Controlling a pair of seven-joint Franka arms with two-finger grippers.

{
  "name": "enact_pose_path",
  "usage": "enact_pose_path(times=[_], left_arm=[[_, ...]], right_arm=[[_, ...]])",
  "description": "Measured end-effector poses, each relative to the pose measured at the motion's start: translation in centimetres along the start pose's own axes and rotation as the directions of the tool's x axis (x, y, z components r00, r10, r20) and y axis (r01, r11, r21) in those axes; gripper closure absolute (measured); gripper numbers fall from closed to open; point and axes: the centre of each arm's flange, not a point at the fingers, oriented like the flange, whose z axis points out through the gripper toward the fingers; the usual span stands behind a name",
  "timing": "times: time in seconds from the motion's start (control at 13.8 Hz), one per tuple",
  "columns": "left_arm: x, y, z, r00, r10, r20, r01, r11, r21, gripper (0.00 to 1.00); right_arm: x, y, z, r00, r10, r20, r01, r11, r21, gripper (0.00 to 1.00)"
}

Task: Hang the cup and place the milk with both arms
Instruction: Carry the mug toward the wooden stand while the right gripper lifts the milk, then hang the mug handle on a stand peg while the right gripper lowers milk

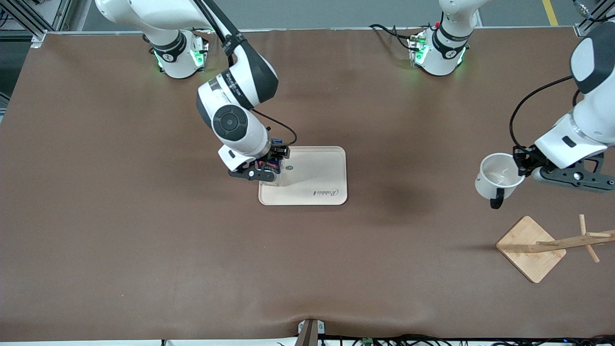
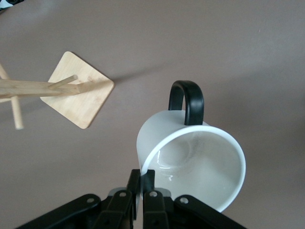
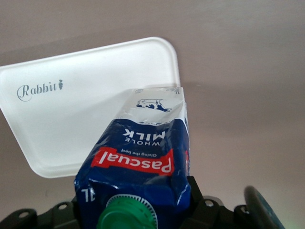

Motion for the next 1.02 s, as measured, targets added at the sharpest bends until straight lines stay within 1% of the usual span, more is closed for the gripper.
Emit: enact_pose_path(times=[0.15, 0.22, 0.29, 0.36, 0.44, 0.51, 0.58, 0.65, 0.73, 0.87, 1.02], left_arm=[[-0.7, -3.0, -0.8, 0.999, 0.035, -0.016, -0.035, 0.999, 0.007, 0.93], [-1.1, -4.5, -1.4, 0.999, 0.029, -0.025, -0.028, 1.0, 0.008, 0.93], [-1.4, -5.7, -2.0, 0.999, 0.01, -0.038, -0.01, 1.0, -0.008, 0.93], [-1.8, -6.9, -2.5, 0.998, -0.024, -0.058, 0.021, 0.999, -0.046, 0.93], [-2.2, -8.3, -2.7, 0.994, -0.071, -0.078, 0.062, 0.993, -0.103, 0.93], [-2.8, -10.0, -2.5, 0.988, -0.123, -0.093, 0.107, 0.98, -0.166, 0.93], [-3.3, -11.8, -1.9, 0.981, -0.167, -0.096, 0.143, 0.966, -0.213, 0.93], [-3.7, -13.3, -1.0, 0.976, -0.197, -0.091, 0.17, 0.955, -0.244, 0.93], [-3.8, -14.2, -0.1, 0.973, -0.216, -0.082, 0.188, 0.946, -0.264, 0.93], [-3.3, -14.6, 1.1, 0.957, -0.286, -0.052, 0.259, 0.919, -0.296, 0.93], [-2.7, -14.4, 1.4, 0.928, -0.371, -0.033, 0.341, 0.881, -0.327, 0.93]], right_arm=[[1.5, 3.5, -5.7, 0.996, 0.058, 0.072, -0.059, 0.998, 0.015, 0.22], [2.7, 6.7, -8.8, 0.99, 0.085, 0.11, -0.089, 0.996, 0.032, 0.24], [4.1, 10.5, -11.4, 0.987, 0.089, 0.133, -0.097, 0.994, 0.052, 0.27], [5.5, 14.6, -13.2, 0.986, 0.079, 0.145, -0.09, 0.993, 0.073, 0.28], [6.9, 18.7, -14.1, 0.985, 0.073, 0.154, -0.087, 0.993, 0.085, 0.28], [8.3, 22.6, -14.2, 0.985, 0.075, 0.156, -0.088, 0.993, 0.08, 0.28], [9.5, 25.9, -13.7, 0.986, 0.074, 0.151, -0.082, 0.996, 0.048, 0.28], [10.3, 28.5, -12.8, 0.986, 0.069, 0.152, -0.072, 0.997, 0.011, 0.28], [10.9, 30.5, -11.8, 0.985, 0.068, 0.16, -0.067, 0.998, -0.01, 0.28], [12.1, 34.3, -9.4, 0.986, 0.043, 0.162, -0.04, 0.999, -0.017, 0.28], [13.1, 38.7, -6.5, 0.989, 0.007, 0.148, -0.007, 1.0, -0.001, 0.28]])
